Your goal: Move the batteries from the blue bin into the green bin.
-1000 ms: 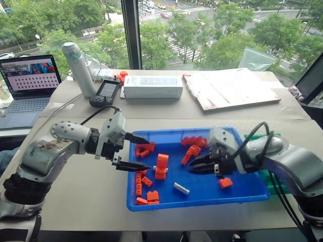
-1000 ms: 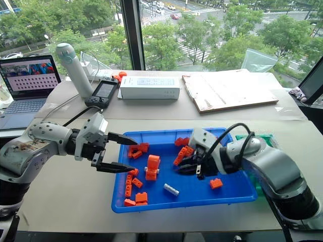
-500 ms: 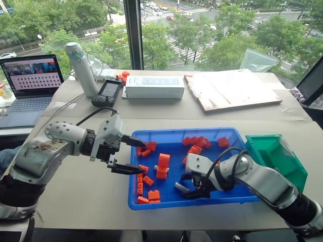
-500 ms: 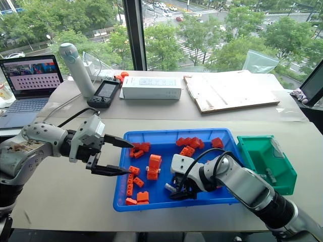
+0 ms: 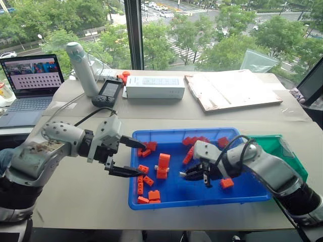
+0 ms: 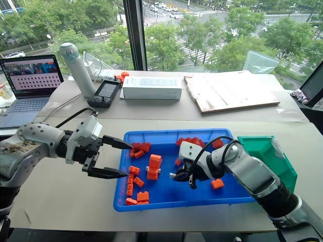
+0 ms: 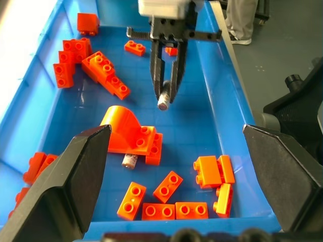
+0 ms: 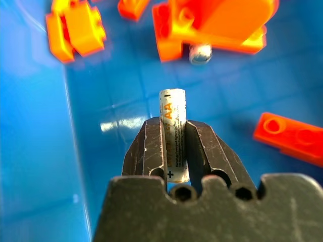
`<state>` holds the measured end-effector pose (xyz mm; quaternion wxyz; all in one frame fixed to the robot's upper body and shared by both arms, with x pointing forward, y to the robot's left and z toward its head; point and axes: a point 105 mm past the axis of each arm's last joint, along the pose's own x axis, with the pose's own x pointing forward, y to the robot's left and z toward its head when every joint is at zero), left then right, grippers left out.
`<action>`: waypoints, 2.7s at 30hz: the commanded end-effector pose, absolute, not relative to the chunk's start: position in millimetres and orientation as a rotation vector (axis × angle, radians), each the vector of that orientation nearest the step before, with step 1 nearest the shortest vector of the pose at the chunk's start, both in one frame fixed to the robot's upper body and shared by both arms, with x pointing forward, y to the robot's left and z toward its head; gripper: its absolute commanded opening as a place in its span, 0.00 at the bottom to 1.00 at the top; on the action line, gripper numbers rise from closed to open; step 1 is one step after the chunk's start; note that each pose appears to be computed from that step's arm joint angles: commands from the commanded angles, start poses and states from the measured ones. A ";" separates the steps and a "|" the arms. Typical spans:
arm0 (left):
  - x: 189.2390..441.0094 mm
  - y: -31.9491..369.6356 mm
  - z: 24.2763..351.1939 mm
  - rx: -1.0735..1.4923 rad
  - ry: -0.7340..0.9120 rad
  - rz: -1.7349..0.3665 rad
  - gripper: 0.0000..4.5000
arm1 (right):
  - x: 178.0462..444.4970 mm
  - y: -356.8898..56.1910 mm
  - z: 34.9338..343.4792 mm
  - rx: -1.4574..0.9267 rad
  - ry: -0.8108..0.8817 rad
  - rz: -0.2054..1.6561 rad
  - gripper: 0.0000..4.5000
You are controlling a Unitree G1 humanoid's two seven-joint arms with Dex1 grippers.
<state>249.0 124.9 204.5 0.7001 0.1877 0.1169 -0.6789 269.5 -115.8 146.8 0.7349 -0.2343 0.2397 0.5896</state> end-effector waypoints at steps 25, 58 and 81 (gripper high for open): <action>252.6 113.4 222.6 0.370 0.139 -1.483 1.00 | 325.3 -254.3 248.4 -0.758 0.384 0.716 0.95; 237.6 146.8 197.1 0.513 0.334 -1.338 1.00 | 316.5 -43.0 149.8 -0.311 0.364 1.319 0.18; 243.3 143.8 196.8 0.521 0.325 -1.373 1.00 | 322.6 -49.4 169.0 -0.259 0.292 1.244 0.63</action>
